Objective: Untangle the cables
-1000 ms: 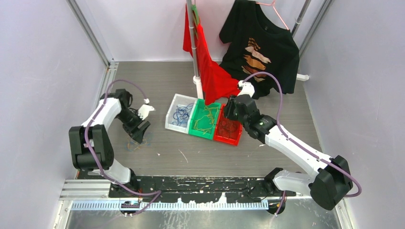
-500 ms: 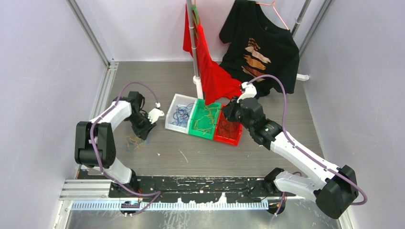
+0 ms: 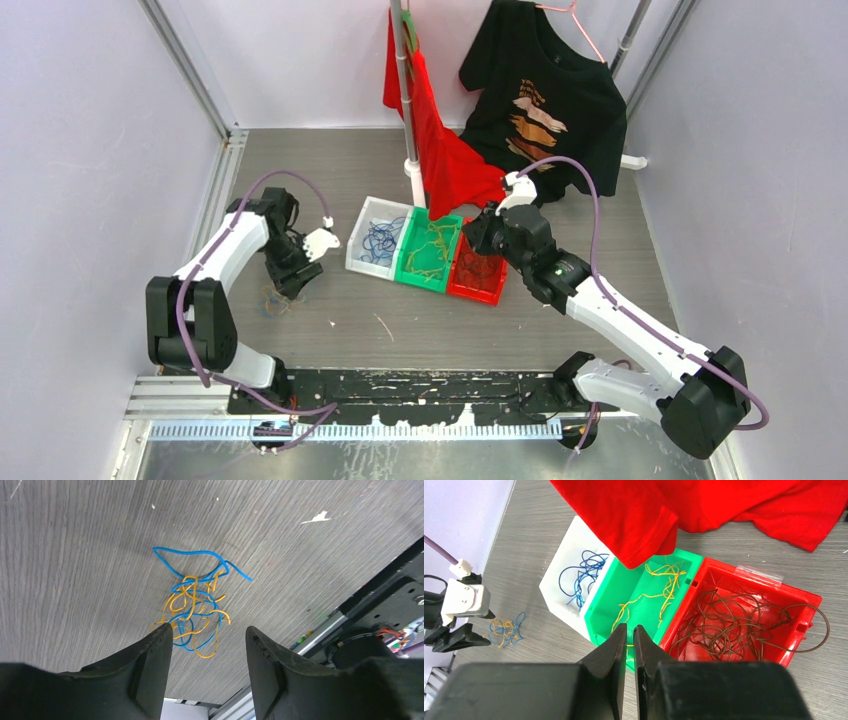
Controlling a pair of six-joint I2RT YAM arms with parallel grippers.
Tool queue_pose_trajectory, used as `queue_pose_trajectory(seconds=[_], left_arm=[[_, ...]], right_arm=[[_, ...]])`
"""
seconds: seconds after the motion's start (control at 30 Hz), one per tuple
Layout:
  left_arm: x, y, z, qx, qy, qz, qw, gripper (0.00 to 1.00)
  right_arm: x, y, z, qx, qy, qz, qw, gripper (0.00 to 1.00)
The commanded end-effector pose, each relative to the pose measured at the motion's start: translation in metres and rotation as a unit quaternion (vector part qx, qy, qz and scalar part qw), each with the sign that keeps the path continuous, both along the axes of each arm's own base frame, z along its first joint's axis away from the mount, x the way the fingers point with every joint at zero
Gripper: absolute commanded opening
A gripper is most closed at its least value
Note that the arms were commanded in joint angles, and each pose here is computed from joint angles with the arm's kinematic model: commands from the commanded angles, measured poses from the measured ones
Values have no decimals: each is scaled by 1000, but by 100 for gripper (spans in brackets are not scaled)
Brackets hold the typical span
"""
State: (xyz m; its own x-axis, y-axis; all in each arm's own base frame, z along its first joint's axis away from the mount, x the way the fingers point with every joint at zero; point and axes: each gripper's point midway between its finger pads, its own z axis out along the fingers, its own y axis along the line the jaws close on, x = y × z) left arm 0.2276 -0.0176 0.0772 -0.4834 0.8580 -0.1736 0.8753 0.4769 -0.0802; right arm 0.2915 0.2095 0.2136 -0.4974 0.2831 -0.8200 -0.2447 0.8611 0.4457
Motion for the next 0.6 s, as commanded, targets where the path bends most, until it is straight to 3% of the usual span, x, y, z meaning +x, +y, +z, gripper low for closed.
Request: queue_pose_trajectory(seconds=[0.0, 0.13, 0.27, 0.4, 0.57], left_arm=[[0, 12, -7, 34, -4, -27, 999, 54], [16, 11, -26, 32, -38, -24, 998, 34], [28, -6, -10, -7, -60, 8, 998, 9], [20, -29, 19, -32, -77, 8, 996, 0], [-17, -59, 52, -67, -35, 28, 997, 0]], right_arm=[[0, 2, 29, 39, -36, -3, 999, 16], [-2, -3, 33, 38, -40, -10, 998, 11], [-6, -7, 41, 42, -48, -12, 998, 8], [-7, -6, 46, 53, -54, -10, 997, 8], [-5, 10, 50, 79, -58, 13, 995, 11]])
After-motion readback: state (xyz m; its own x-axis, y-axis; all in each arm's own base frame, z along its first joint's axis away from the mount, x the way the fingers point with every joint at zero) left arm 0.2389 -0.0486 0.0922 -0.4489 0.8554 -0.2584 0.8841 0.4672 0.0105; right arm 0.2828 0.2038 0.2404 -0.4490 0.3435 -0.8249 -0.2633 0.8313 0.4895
